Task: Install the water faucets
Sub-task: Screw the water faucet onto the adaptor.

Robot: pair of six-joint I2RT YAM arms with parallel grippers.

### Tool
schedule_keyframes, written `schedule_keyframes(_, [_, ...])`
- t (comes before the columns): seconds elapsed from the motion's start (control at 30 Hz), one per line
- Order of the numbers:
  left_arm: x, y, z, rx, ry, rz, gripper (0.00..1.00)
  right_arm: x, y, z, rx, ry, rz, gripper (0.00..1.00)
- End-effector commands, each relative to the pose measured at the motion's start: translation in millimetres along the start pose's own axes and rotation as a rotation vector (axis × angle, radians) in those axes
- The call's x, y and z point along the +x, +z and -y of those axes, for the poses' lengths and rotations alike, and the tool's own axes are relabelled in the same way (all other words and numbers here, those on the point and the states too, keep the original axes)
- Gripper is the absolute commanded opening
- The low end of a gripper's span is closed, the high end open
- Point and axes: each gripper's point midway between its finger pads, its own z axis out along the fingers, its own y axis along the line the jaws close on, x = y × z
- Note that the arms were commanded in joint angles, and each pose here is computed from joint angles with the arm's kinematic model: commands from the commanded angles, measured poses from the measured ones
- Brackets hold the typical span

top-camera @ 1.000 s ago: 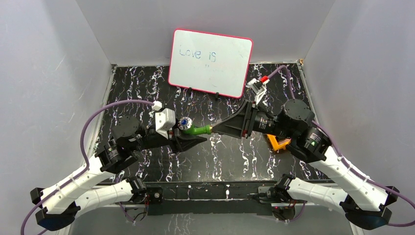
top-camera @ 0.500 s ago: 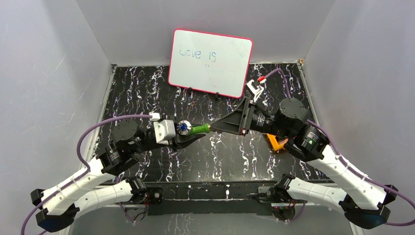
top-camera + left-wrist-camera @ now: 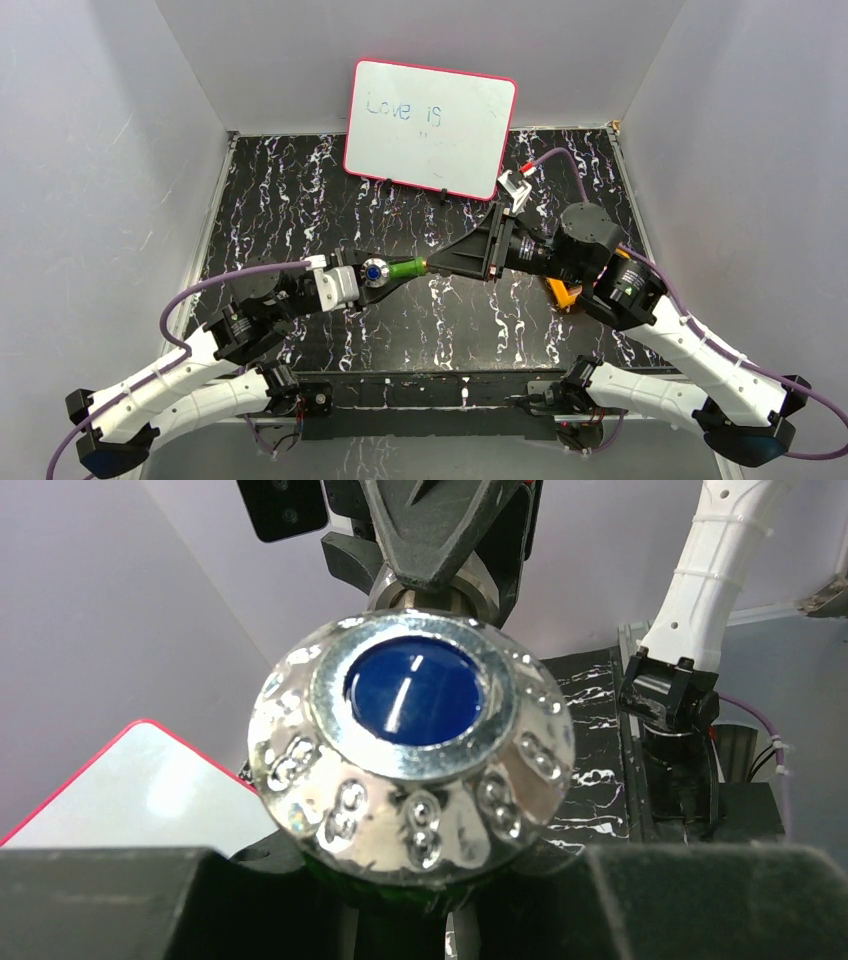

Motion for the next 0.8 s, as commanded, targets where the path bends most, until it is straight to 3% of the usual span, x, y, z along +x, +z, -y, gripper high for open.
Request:
schedule_keyframes(0.0, [-39.8, -0.6, 1.1, 0.024, 0.100, 0.148, 0.00, -4.7, 1.5, -3.2, -0.020, 0.027, 0.037, 0.00])
schedule_keyframes(0.4, [-25.3, 2.3, -6.2, 0.010, 0.241, 0.092, 0.00, -7.1, 3.5, -1.0, 0.006, 0.086, 0.046, 0.00])
schedule_keyframes(0.77, [-30.6, 7.6, -22.9, -0.055, 0.379, 0.111, 0.00, -13.1, 4.0, 10.7, 0.055, 0.214, 0.100, 0.00])
